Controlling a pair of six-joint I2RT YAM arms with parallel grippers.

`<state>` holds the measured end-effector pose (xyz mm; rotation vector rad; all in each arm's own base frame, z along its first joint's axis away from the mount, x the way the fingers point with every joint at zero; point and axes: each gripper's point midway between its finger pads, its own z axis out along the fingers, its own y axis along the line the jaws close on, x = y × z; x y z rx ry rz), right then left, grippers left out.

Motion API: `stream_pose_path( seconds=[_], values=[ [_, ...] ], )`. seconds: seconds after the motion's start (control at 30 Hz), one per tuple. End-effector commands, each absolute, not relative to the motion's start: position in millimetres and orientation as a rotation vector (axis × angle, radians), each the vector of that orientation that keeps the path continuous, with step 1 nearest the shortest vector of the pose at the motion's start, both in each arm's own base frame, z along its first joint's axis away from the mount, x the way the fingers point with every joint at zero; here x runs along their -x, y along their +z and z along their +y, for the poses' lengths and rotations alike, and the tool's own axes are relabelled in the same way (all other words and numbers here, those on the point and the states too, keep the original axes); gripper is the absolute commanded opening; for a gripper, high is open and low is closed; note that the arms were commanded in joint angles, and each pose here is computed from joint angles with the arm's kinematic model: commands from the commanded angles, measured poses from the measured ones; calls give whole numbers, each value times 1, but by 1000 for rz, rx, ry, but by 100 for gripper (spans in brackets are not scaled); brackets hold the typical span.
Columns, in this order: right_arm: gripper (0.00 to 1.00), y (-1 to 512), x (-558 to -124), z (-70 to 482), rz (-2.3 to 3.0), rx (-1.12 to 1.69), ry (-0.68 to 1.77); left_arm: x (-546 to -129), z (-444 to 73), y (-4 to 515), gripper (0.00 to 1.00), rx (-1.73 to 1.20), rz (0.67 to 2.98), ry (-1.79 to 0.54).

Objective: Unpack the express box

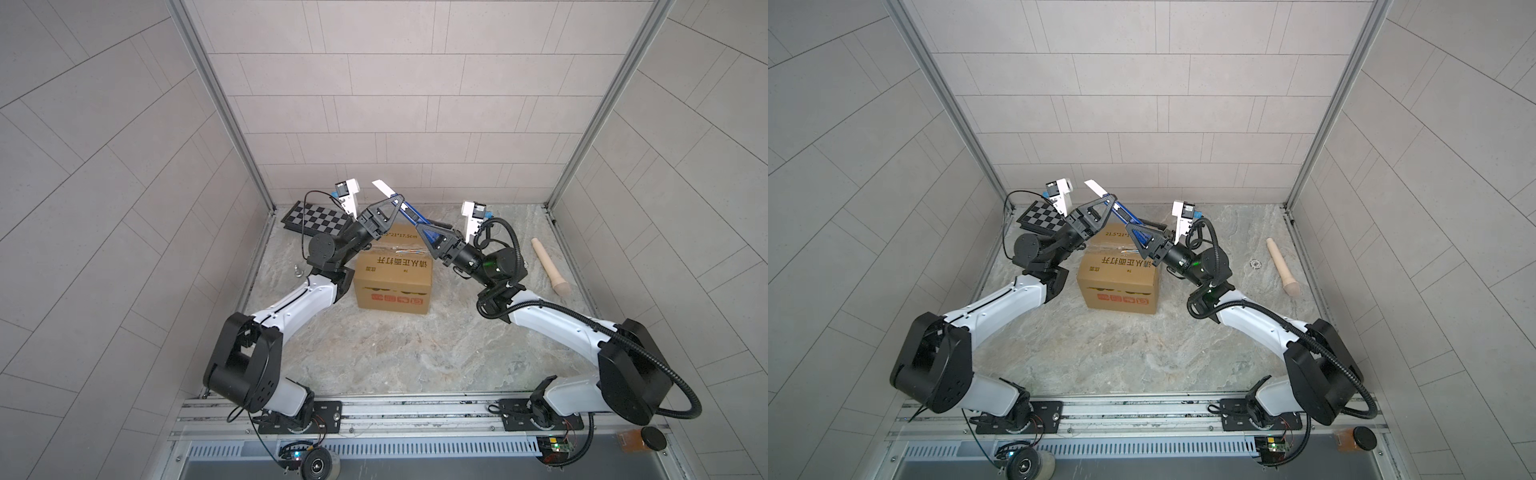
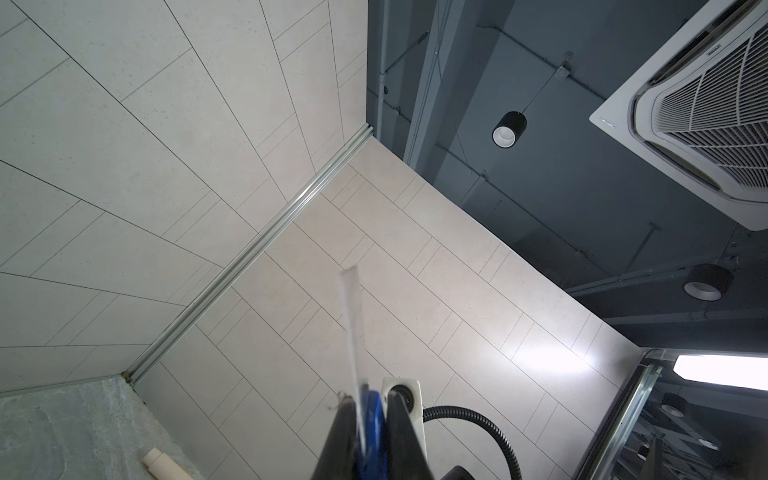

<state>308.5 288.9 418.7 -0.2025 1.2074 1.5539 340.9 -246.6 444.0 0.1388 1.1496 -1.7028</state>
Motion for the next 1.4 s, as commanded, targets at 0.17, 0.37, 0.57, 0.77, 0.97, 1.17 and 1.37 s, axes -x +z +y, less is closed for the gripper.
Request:
stream_pose_path(
  seconds=[0.17, 0.37, 0.57, 0.77, 0.97, 1.17, 1.37],
  values=[
    [57, 441, -301, 288, 1103, 197, 1617, -330, -240, 455, 0, -143, 1087, -1707],
    [50, 443, -301, 288, 1089, 195, 1627, -330, -239, 455, 0, -140, 1086, -1707],
    [43, 443, -302, 289, 1090, 194, 1635, -330, -238, 457, 0, -134, 1080, -1708],
    [33, 443, -302, 289, 1089, 189, 1637, -329, -238, 457, 0, -134, 1082, -1712],
    [24, 441, -305, 290, 1099, 180, 1637, -328, -239, 458, 0, -145, 1080, -1715],
    [6, 442, -305, 289, 1100, 180, 1632, -327, -240, 458, 0, -151, 1084, -1716],
    [0, 440, -313, 278, 1123, 137, 1586, -331, -244, 450, 41, -162, 1129, -1701]
  ],
)
